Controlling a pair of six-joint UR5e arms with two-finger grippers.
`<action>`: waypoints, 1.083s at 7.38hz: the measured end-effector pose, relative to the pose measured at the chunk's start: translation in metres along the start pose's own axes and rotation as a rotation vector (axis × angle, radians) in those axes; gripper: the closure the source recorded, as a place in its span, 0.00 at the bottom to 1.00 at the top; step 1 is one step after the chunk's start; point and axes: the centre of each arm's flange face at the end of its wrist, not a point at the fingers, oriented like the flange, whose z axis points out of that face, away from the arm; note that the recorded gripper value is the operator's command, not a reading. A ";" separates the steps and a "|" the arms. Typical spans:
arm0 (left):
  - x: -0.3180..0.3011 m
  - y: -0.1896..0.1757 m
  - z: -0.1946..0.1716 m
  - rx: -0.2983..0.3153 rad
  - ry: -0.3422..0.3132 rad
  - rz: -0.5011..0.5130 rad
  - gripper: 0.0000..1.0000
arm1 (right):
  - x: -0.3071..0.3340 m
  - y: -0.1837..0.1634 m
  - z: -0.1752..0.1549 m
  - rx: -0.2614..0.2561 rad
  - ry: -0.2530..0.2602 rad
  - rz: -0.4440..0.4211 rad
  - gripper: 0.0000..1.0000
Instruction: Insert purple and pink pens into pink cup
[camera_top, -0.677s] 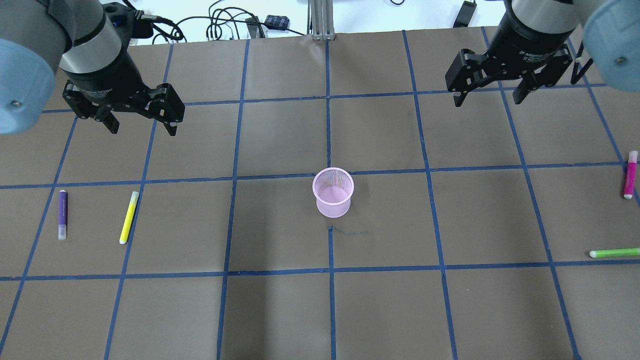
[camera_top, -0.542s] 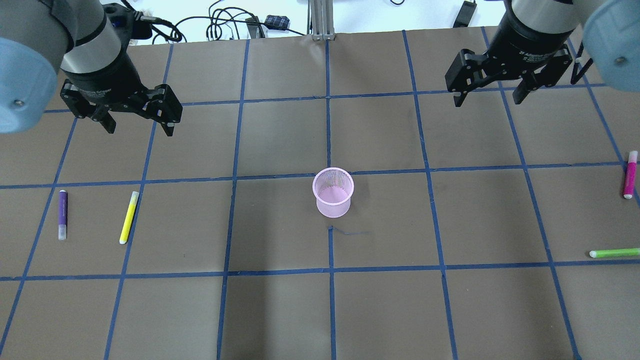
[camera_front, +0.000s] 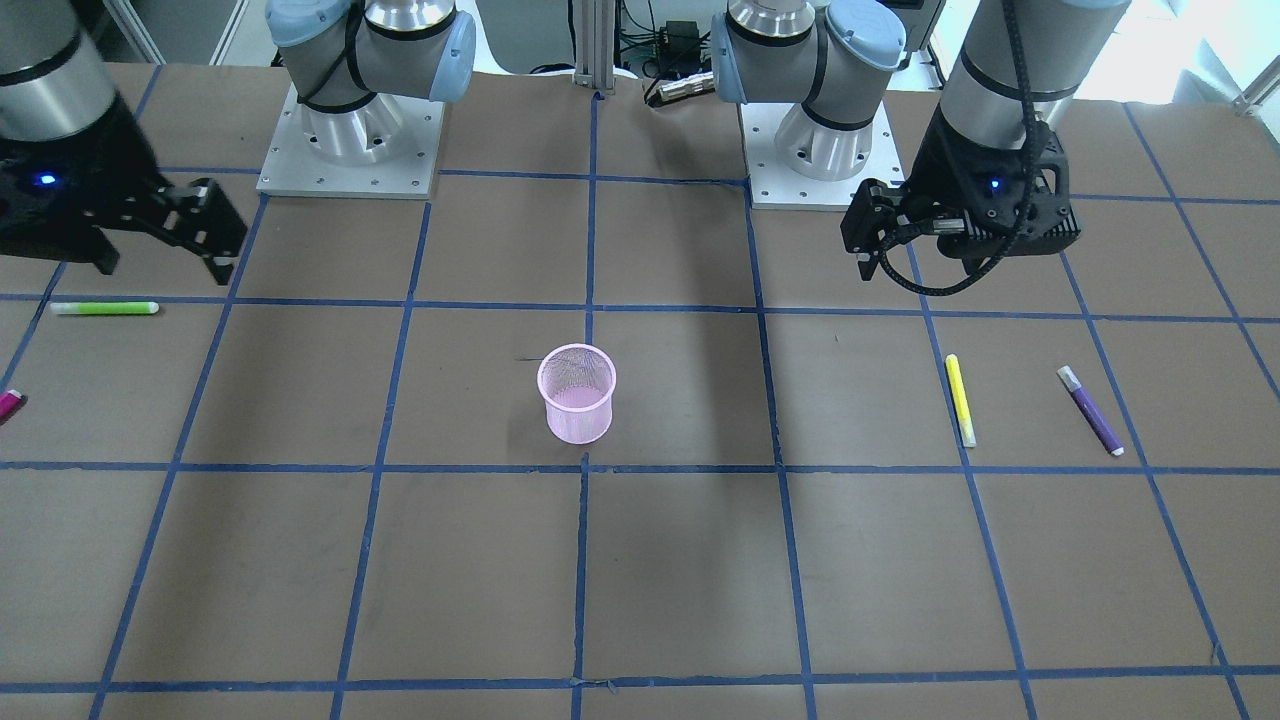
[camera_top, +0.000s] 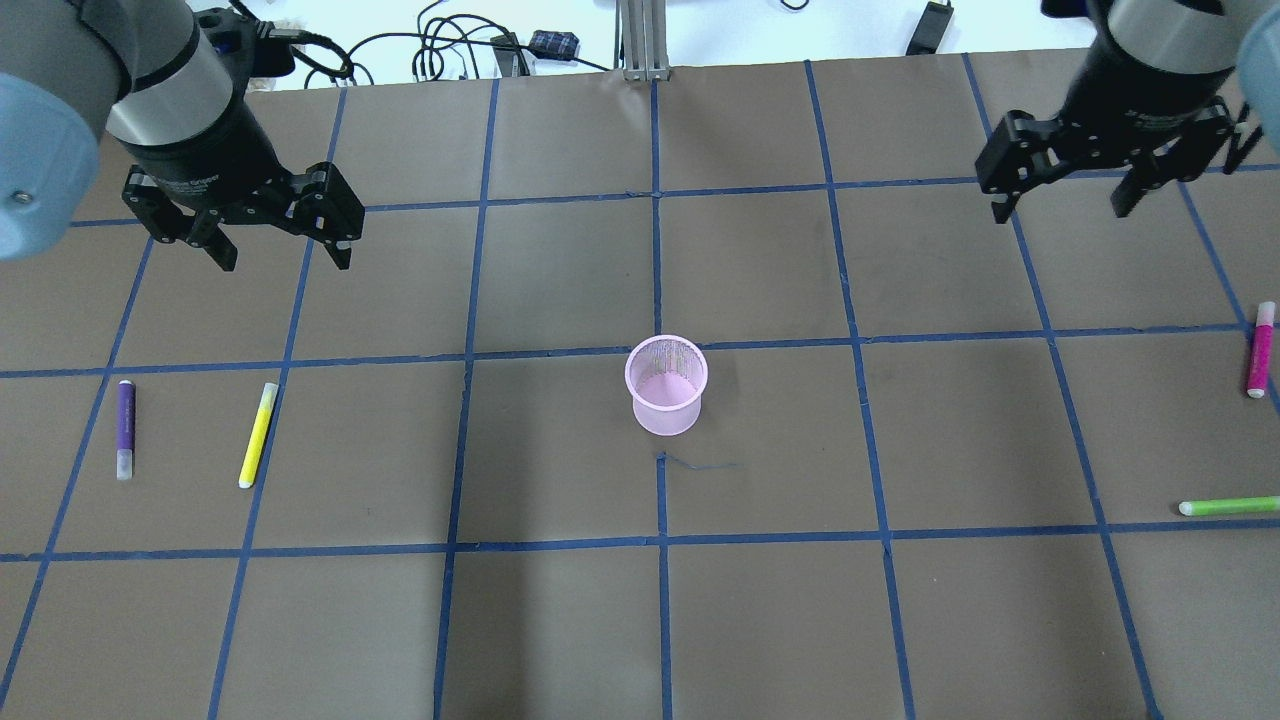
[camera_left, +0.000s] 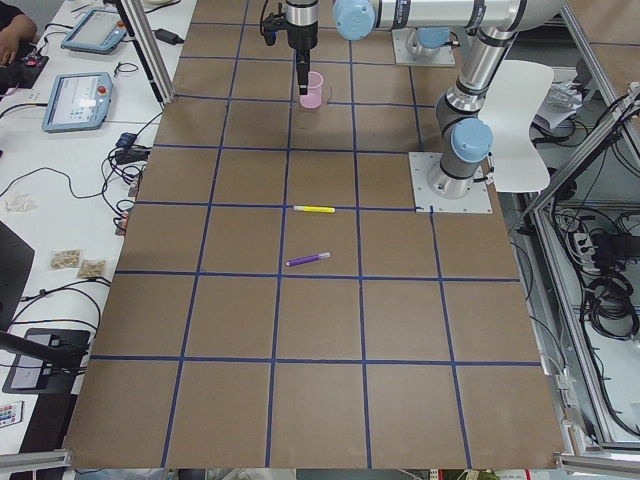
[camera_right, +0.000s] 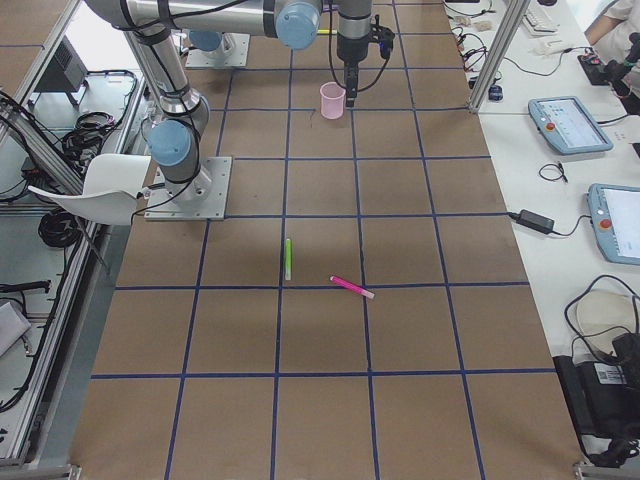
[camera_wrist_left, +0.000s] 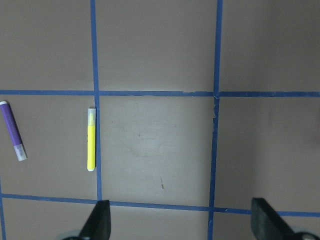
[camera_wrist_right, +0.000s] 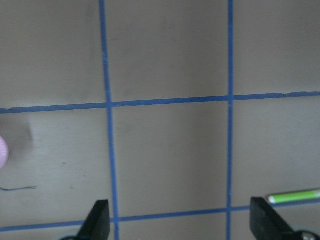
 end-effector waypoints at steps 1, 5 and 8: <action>0.000 -0.001 0.001 -0.003 0.005 -0.001 0.00 | 0.068 0.002 0.031 -0.033 -0.002 0.063 0.00; -0.040 -0.010 0.009 -0.021 0.013 -0.065 0.00 | 0.240 0.021 0.183 -0.024 -0.038 0.224 0.00; -0.157 -0.030 0.049 -0.077 0.021 -0.279 0.00 | 0.305 -0.012 0.263 -0.039 -0.051 0.281 0.02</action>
